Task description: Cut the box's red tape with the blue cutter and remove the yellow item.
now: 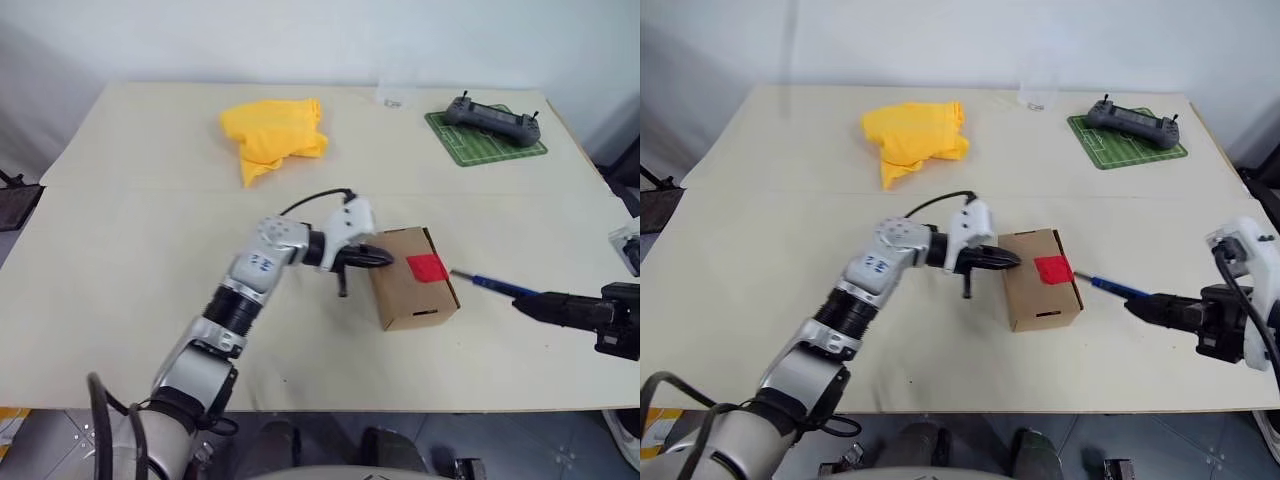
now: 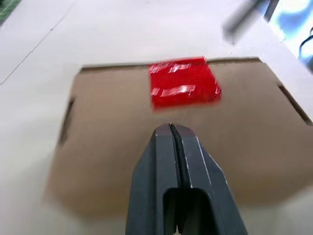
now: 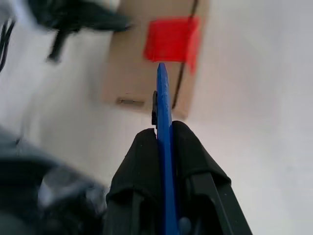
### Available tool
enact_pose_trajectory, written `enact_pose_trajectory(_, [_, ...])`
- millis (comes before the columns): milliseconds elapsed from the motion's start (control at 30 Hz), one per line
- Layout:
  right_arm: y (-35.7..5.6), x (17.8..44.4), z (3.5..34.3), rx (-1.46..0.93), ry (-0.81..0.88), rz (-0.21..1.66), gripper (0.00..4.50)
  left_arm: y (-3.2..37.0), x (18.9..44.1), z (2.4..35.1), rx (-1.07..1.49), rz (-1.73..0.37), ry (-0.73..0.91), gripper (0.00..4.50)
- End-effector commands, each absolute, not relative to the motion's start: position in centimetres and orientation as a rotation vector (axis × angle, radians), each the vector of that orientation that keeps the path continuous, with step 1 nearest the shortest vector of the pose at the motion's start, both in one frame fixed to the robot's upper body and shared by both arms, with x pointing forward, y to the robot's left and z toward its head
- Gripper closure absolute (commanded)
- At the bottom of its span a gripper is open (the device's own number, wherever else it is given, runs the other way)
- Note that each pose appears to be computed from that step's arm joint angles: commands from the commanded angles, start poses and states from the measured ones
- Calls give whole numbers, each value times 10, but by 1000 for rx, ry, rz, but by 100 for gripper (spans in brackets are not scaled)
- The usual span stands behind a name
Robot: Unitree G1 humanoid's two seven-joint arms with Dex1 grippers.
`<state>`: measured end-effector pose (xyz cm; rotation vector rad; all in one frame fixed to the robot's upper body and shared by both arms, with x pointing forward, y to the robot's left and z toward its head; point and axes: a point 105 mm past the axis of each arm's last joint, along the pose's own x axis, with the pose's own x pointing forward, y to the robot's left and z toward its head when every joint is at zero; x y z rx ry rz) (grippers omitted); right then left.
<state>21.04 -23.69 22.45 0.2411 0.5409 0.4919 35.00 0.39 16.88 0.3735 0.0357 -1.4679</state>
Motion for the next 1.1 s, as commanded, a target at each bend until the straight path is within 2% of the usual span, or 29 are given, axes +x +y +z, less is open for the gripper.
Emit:
enact_pose_trajectory(33, [-247, 221, 235, 317, 313, 458, 442, 16, 340, 195, 335, -1535, -99, 450])
enact_pose_trajectory(133, [-264, 239, 214, 377, 150, 394, 442, 46, 342, 208, 310, -1496, -138, 450])
enact_pose_trajectory(233, [-288, 263, 174, 256, 145, 238, 442, 71, 343, 214, 293, -1436, -161, 450])
enact_pose_trajectory(333, [-318, 284, 138, 138, 130, 71, 442, 101, 339, 200, 322, -1358, -119, 450])
enact_pose_trajectory(467, [-307, 288, 107, 112, 213, 170, 442, 126, 324, 184, 287, -1279, -78, 450])
enact_pose_trajectory(500, [-307, 288, 103, 120, 220, 179, 370, 131, 320, 179, 275, -1252, -68, 450])
enact_pose_trajectory(633, [-307, 287, 108, 84, 202, 195, 245, 156, 312, 158, 299, -1147, -4, 450])
enact_pose_trajectory(700, [-308, 276, 132, 12, 136, 285, 167, 161, 306, 152, 295, -1099, 7, 450])
enact_pose_trajectory(800, [-304, 263, 162, 11, 59, 403, 73, 162, 304, 149, 295, -1059, 18, 450])
enact_pose_trajectory(933, [-289, 251, 183, 59, 69, 549, 73, 153, 303, 149, 287, -1061, 25, 450])
enact_pose_trajectory(1033, [-258, 265, 190, -8, 57, 640, 136, 132, 301, 138, 283, -1111, 78, 450])
enact_pose_trajectory(1100, [-240, 282, 185, -84, 57, 643, 202, 120, 300, 133, 282, -1138, 101, 450])
